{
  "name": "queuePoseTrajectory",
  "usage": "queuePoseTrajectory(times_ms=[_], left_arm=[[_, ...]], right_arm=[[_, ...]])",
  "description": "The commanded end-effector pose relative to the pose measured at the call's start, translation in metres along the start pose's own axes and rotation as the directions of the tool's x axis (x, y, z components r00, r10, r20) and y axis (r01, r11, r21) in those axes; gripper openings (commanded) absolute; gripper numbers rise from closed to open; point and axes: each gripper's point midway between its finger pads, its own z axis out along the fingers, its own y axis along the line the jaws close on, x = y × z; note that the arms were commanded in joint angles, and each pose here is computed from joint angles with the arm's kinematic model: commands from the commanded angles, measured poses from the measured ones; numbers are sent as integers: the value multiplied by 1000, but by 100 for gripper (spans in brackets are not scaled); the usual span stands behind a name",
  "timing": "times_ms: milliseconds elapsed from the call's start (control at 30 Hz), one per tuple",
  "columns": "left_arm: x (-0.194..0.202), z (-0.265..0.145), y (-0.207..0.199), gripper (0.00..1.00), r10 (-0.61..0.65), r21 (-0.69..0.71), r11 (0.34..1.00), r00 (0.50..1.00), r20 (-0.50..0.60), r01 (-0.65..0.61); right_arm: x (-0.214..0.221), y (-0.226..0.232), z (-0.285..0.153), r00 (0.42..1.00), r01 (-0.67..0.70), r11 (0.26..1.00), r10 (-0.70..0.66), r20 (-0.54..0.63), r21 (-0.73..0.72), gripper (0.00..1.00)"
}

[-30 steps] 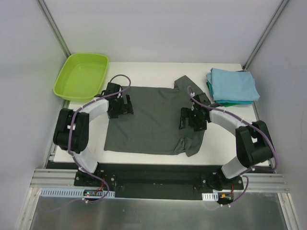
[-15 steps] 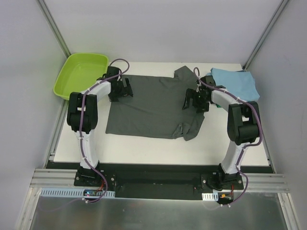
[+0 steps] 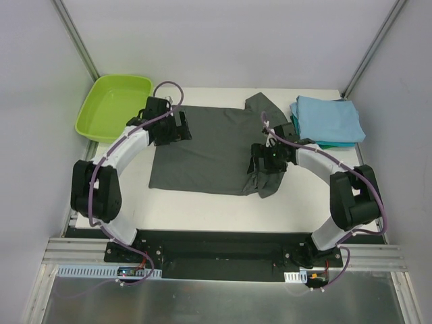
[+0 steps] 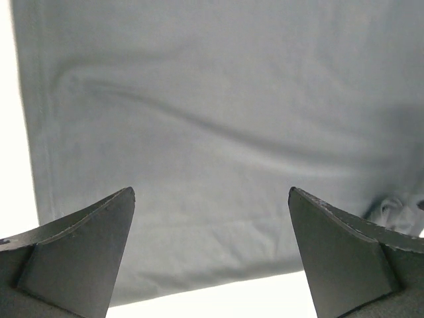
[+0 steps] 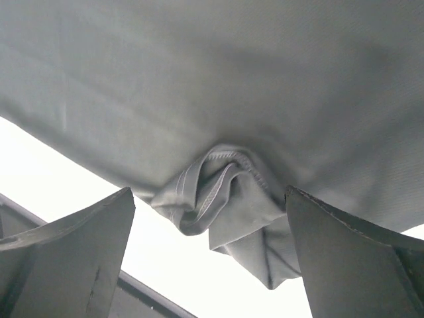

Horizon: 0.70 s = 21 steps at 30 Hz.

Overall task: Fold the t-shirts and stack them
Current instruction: Flatten out the tshirt

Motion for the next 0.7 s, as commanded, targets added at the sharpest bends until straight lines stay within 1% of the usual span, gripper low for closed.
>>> queuePoseTrajectory(times_ms=[0, 100, 233, 333, 433, 600, 633, 667], left_arm=[[46, -11, 4, 99, 1, -26, 1000, 998, -59, -2], [66, -8, 15, 99, -13, -56, 998, 997, -82, 8], [85, 0, 23, 99, -24, -58, 998, 992, -120, 17], [99, 6, 31, 99, -39, -80, 996, 988, -149, 28], [109, 11, 45, 99, -52, -132, 991, 985, -163, 31], [110, 10, 54, 99, -59, -174, 984, 987, -148, 33], [109, 10, 55, 99, -62, -181, 983, 988, -144, 35], [109, 10, 56, 99, -59, -183, 983, 988, -143, 32]], right_arm=[[14, 20, 2, 998, 64, 996, -65, -7, -61, 98], [20, 16, 9, 997, 76, 996, -77, -31, -39, 97], [25, 26, 10, 992, 118, 990, -121, -43, -80, 99], [38, 41, 5, 975, 213, 971, -219, -47, -111, 99], [66, 55, -6, 941, 314, 939, -328, -88, -139, 99], [133, 69, -16, 883, 392, 898, -428, -193, -198, 99], [147, 68, -18, 863, 426, 885, -459, -210, -187, 99], [153, 64, -21, 851, 459, 877, -480, -214, -142, 99]])
